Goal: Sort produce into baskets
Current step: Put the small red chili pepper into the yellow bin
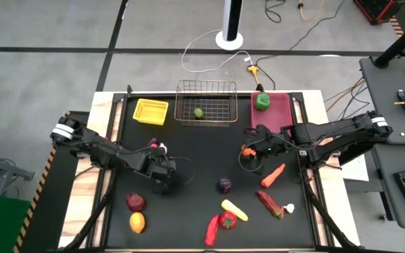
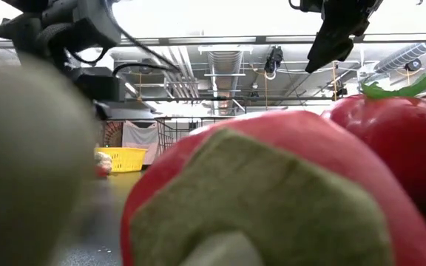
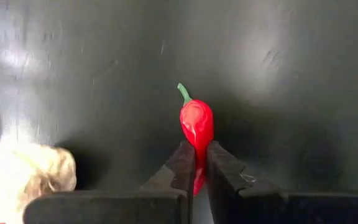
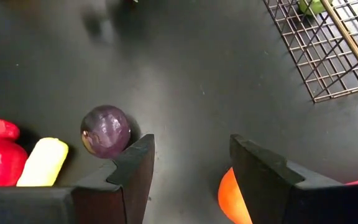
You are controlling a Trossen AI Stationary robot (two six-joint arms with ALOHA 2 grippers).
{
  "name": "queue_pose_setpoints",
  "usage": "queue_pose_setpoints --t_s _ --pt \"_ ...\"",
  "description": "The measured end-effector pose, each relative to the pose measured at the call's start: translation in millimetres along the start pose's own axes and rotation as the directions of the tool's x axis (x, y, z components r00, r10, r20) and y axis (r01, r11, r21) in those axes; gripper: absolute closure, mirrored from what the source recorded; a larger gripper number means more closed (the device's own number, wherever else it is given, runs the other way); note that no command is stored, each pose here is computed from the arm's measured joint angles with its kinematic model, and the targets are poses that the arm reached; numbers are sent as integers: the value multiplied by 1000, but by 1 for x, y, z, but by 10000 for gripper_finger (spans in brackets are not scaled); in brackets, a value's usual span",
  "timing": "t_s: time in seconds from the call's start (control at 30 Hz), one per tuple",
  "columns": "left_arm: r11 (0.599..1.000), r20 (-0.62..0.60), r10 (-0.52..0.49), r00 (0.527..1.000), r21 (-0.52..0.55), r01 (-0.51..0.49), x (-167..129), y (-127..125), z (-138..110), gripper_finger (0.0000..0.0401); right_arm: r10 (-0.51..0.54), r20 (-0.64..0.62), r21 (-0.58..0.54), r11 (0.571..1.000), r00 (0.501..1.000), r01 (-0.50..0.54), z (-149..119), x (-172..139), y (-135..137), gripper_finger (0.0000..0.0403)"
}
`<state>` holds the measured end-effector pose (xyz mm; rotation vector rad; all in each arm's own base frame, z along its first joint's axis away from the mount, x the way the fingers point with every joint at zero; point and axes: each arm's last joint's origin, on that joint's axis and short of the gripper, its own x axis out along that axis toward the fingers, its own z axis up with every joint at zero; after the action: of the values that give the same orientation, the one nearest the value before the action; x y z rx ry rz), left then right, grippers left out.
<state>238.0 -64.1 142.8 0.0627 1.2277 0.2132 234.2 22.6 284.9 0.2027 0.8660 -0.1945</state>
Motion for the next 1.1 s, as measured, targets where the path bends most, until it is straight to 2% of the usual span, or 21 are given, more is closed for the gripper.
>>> queue_pose_setpoints --t_s 0.17,0.33,0.43,0.57,0.63,0.7,0.83,0.93,1.03,1.1 --pt "999 26 -20 999 39 19 -25 1 16 395 0 3 -7 1000 1000 0 0 0 0 202" --pt "995 123 79 989 54 -86 -66 21 30 395 -3 39 -22 1000 999 4 3 0 1 202" --pt "989 176 146 974 -7 -147 -90 44 30 395 -8 50 -38 999 999 10 4 0 1 202" --pt "967 191 235 953 -143 -210 -109 82 20 396 -2 69 -42 999 998 5 6 0 1 202" --pt "943 172 283 944 -228 -241 -116 103 13 396 2 82 -45 999 997 1 7 0 2 202" --pt "899 155 336 929 -346 -267 -120 126 9 396 5 90 -54 999 996 0 8 0 2 202" --pt "763 51 429 902 -554 -332 -120 173 -4 396 10 108 -61 998 994 -3 10 0 3 202" --pt "710 -18 383 924 -634 -306 -113 204 -15 396 10 108 -61 998 994 -3 10 0 3 202" --pt "685 -45 286 957 -688 -237 -101 226 -23 396 10 108 -58 998 994 -4 10 0 3 202" --pt "673 -74 251 965 -703 -229 -93 235 -26 396 10 108 -54 999 994 -4 10 0 3 202"
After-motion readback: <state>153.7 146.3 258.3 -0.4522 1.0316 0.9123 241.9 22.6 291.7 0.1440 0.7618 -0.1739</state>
